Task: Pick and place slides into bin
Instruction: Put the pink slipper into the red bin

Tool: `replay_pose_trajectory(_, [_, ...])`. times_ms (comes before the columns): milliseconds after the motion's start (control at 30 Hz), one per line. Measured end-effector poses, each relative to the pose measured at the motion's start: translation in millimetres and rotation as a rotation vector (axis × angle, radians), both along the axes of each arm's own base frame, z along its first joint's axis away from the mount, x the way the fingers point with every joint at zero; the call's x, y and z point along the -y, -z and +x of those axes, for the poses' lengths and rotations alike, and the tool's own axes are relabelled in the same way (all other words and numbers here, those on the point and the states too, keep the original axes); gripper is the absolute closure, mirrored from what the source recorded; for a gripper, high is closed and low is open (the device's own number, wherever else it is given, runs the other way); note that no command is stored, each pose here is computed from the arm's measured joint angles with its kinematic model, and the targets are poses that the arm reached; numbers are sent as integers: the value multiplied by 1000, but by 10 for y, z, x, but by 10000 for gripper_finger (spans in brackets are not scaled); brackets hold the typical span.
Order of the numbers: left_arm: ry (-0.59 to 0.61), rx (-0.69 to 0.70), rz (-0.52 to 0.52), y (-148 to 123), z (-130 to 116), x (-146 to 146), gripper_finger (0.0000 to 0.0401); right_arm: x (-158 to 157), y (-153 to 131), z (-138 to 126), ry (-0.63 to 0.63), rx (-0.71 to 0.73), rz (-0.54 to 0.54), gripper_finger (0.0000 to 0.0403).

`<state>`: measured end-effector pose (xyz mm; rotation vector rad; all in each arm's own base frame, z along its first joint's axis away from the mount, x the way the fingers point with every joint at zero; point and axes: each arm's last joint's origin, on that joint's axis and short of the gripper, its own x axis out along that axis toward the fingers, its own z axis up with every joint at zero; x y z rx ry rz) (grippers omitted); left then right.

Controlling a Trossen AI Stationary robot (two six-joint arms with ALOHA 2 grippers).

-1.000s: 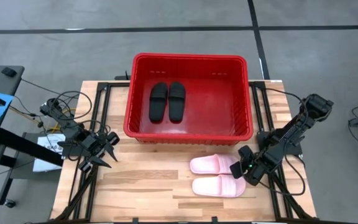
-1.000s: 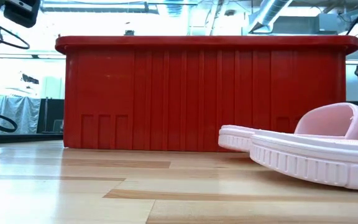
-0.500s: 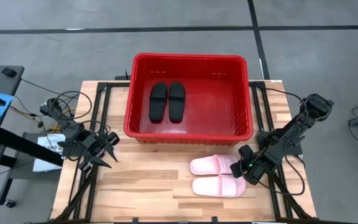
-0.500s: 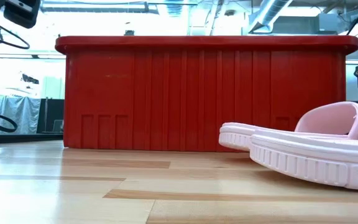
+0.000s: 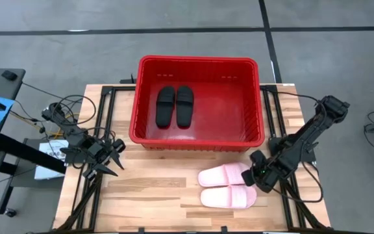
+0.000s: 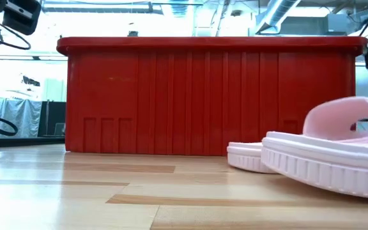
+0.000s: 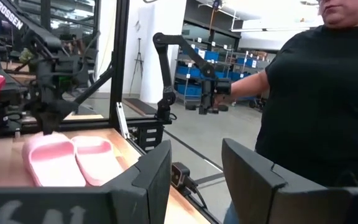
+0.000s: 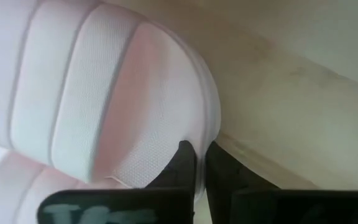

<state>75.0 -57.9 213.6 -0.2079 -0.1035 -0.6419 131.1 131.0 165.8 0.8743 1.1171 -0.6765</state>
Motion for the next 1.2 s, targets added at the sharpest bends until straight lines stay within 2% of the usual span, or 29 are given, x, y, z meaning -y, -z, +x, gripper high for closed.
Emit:
replay_pose_trajectory(667, [0,-1,-1,1,0,0,269,-152,-842,229,-65,316,-58,402])
replay_pose_trajectory(900, [0,-11,6,12,1,1,269,-222,-1273,316,-123,459,-71,402])
replay_pose_trajectory(1200, [0,-11,7,12,2,1,269,-202,-1946,342,-231,642,-201,402])
